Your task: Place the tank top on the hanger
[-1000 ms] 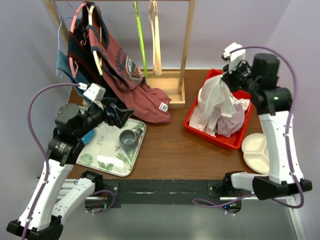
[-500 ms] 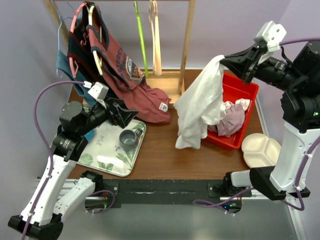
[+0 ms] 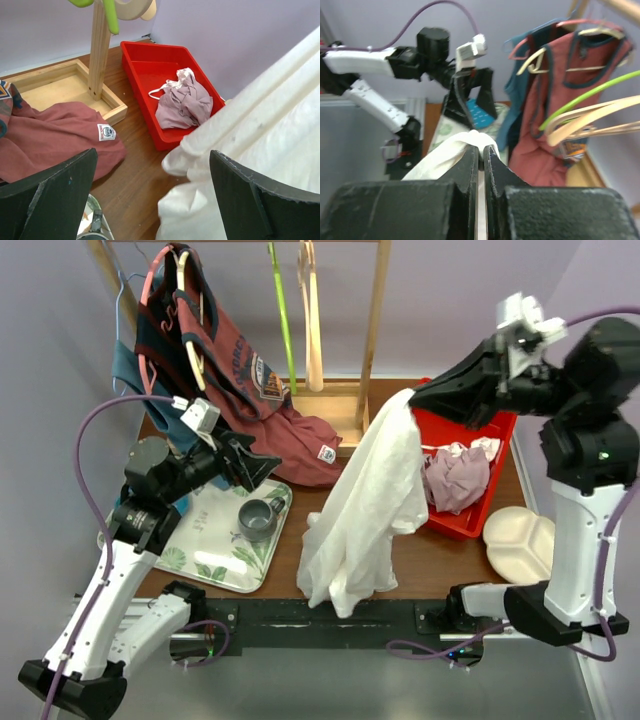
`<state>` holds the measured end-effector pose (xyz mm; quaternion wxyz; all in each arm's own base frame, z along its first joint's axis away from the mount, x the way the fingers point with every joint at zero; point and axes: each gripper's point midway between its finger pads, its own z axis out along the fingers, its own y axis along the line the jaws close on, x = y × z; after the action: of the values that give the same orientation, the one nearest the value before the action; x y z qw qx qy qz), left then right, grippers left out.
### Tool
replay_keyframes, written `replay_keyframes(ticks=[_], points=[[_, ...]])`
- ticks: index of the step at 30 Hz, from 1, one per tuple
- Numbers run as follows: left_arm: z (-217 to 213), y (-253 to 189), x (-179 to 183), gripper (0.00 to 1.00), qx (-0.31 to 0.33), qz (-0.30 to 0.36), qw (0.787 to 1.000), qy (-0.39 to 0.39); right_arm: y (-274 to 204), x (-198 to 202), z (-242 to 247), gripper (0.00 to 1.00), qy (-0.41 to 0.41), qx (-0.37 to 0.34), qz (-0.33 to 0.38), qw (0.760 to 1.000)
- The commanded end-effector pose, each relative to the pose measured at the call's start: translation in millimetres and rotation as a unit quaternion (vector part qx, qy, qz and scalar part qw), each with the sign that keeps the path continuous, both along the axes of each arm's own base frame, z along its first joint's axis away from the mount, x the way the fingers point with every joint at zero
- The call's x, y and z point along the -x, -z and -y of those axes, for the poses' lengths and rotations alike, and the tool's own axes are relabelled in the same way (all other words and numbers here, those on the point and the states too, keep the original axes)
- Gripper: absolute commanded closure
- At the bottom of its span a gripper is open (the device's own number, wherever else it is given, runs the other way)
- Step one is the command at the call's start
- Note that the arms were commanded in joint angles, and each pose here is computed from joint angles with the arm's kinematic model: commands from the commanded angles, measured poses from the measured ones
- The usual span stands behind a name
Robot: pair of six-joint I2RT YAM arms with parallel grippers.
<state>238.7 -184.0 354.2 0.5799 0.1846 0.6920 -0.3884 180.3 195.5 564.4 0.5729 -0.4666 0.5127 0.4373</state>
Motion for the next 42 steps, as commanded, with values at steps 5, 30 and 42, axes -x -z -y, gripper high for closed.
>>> replay_keyframes(ticks=[5,30,42], points=[[4.2,-7.5,3.6,0.0,0.016,0.015,1.0,0.012,138.7,-33.5,-40.9,1.0,0.007,0.133,-0.051,0.99],[83.3,100.7,39.5,0.03,-0.071,-0.103,0.982,0.141,377.4,-37.3,29.2,0.16,0.073,0.402,-0.075,0.91],[185.6,179.1,38.8,0.14,-0.313,-0.056,0.947,0.046,349.7,-111.0,111.5,0.14,0.325,0.205,-0.216,0.898]])
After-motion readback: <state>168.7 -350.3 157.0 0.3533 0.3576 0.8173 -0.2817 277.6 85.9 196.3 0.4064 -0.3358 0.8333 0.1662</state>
